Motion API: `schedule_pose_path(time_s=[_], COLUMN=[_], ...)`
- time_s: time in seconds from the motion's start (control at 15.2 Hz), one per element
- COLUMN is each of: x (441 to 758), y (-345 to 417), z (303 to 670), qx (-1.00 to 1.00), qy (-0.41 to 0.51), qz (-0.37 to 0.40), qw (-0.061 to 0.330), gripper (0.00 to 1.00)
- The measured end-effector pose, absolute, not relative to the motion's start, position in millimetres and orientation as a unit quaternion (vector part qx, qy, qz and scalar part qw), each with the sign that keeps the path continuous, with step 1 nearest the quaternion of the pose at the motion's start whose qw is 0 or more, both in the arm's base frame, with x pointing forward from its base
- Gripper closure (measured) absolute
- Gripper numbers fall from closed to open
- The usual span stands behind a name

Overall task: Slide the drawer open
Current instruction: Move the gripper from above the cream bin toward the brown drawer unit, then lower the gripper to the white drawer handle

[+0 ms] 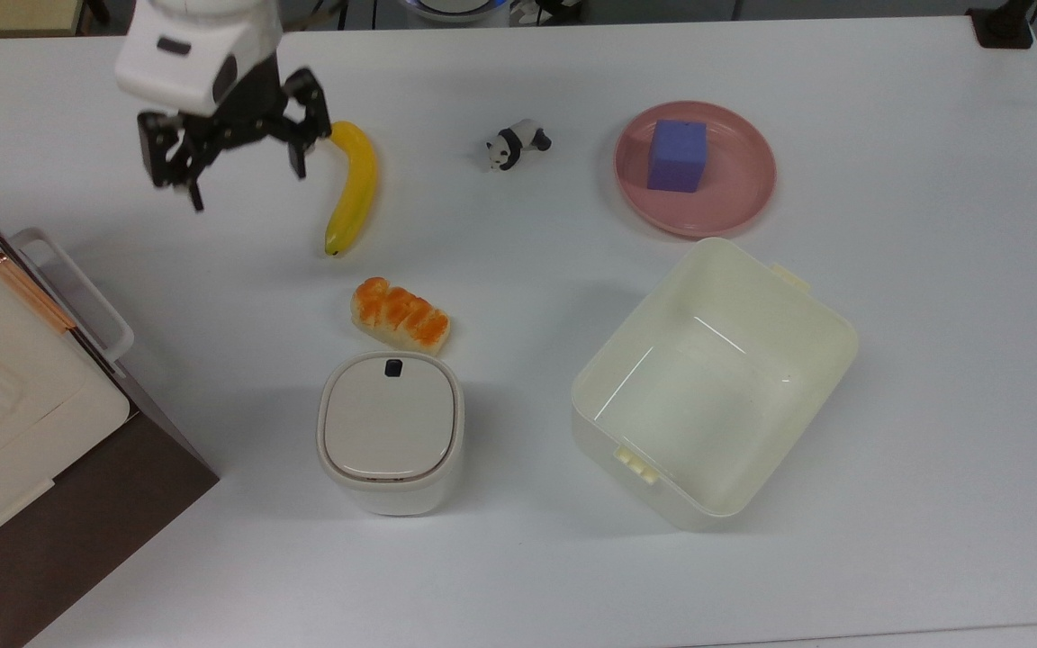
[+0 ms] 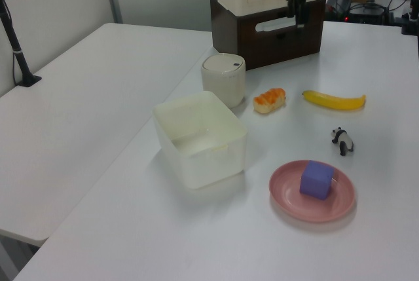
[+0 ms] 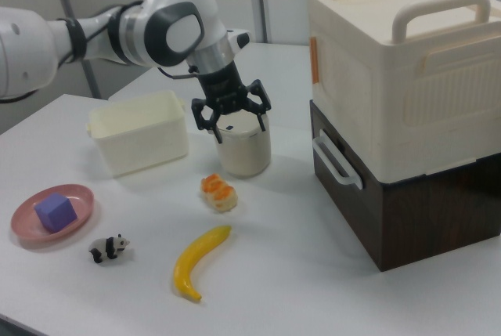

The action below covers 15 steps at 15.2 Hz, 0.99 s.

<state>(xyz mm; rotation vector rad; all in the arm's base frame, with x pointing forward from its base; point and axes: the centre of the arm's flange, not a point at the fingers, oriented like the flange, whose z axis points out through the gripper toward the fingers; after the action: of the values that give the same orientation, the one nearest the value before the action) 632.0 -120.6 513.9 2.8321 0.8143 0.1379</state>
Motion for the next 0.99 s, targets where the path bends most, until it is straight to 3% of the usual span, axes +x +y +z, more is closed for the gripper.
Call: schedule_pose_path(time_s=[0.72,0.99], x=[656.3,655.7], y=[-194.5,-211.4], z=[467.3,460.3], qx=[0.927,0.924], qy=[0.316,0.316], qz=[0.071,0.066], qw=[0.188,0.204], gripper=[0.04,0.17])
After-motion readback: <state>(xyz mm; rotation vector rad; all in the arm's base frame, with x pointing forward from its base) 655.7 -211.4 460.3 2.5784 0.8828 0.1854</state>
